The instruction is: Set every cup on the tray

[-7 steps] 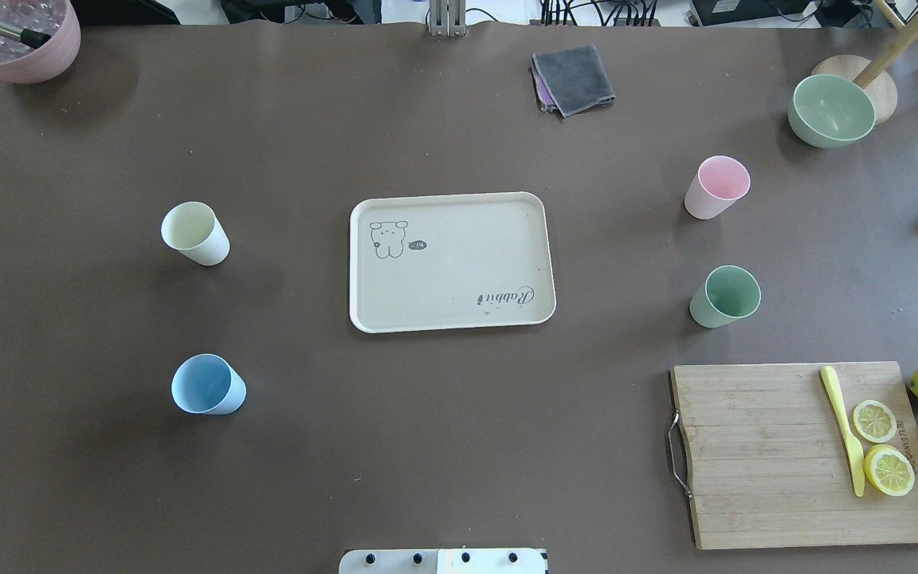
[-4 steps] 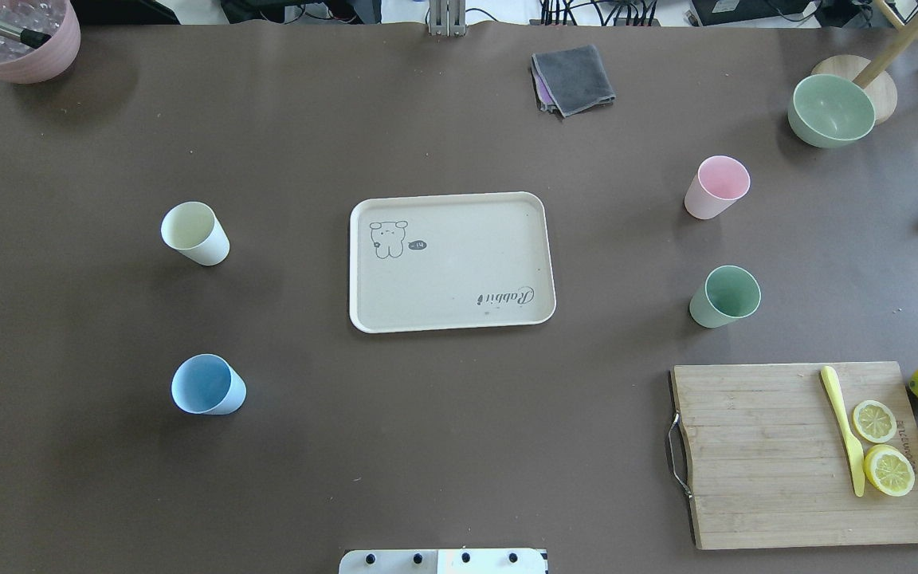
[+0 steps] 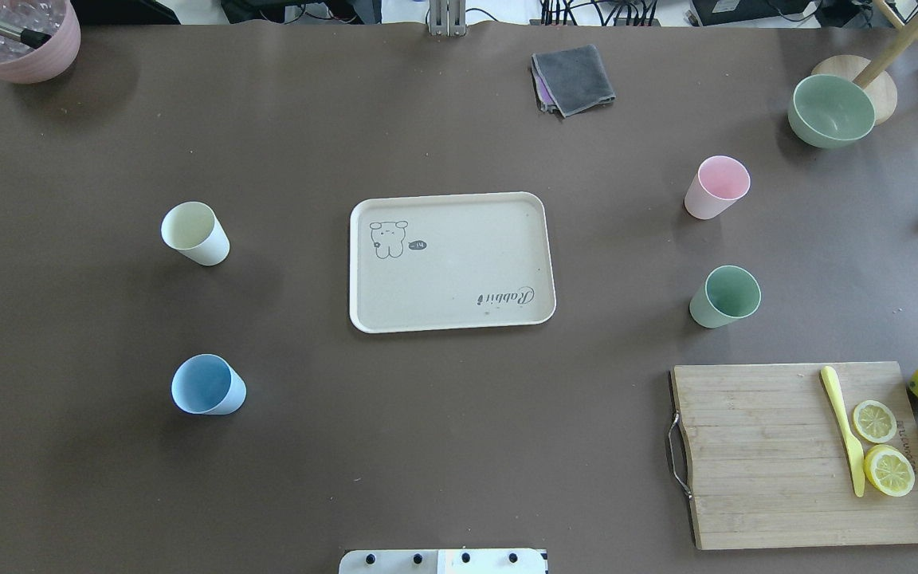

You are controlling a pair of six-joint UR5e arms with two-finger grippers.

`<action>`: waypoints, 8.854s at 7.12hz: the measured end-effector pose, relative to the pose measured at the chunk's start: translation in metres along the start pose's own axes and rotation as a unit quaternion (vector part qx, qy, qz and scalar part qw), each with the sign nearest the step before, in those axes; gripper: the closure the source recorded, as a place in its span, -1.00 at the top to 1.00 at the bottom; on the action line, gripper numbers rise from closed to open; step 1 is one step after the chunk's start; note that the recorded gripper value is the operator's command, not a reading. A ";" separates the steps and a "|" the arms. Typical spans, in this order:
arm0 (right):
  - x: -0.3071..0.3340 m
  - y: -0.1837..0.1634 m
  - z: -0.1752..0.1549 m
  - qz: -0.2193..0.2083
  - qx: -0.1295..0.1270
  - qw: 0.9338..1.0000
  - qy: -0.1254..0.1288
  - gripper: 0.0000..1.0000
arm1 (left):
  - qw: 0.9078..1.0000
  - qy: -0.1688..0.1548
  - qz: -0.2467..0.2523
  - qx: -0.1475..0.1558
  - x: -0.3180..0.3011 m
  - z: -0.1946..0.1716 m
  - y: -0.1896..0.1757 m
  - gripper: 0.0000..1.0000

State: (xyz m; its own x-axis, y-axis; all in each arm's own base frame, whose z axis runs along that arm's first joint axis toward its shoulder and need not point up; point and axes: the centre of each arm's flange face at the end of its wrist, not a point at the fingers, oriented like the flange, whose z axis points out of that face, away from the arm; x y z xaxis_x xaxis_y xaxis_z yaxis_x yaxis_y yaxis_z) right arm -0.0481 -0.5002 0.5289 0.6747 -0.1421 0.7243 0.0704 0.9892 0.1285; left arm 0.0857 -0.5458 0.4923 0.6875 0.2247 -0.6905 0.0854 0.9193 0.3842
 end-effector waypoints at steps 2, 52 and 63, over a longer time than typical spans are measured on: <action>-0.056 -0.008 0.026 -0.002 0.030 0.999 -0.015 1.00 | 0.999 0.015 -0.044 0.007 0.024 0.003 -0.002 0.96; -0.185 -0.177 -0.008 0.078 0.003 0.997 -0.024 1.00 | 0.983 0.093 -0.090 -0.132 0.283 0.069 0.165 0.78; -0.154 -0.148 0.053 0.068 -0.024 0.997 0.025 1.00 | 0.979 0.096 -0.122 -0.135 0.357 0.035 0.070 -1.00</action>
State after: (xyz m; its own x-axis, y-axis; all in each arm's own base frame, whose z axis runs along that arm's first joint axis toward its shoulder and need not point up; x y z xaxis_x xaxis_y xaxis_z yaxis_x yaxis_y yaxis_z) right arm -0.2016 -0.6268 0.4340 0.7158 -0.0050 0.6983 0.0098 0.9999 -0.0030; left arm 0.3622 -0.4124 0.2941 0.5201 0.0211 -0.8538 0.0186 0.9992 0.0360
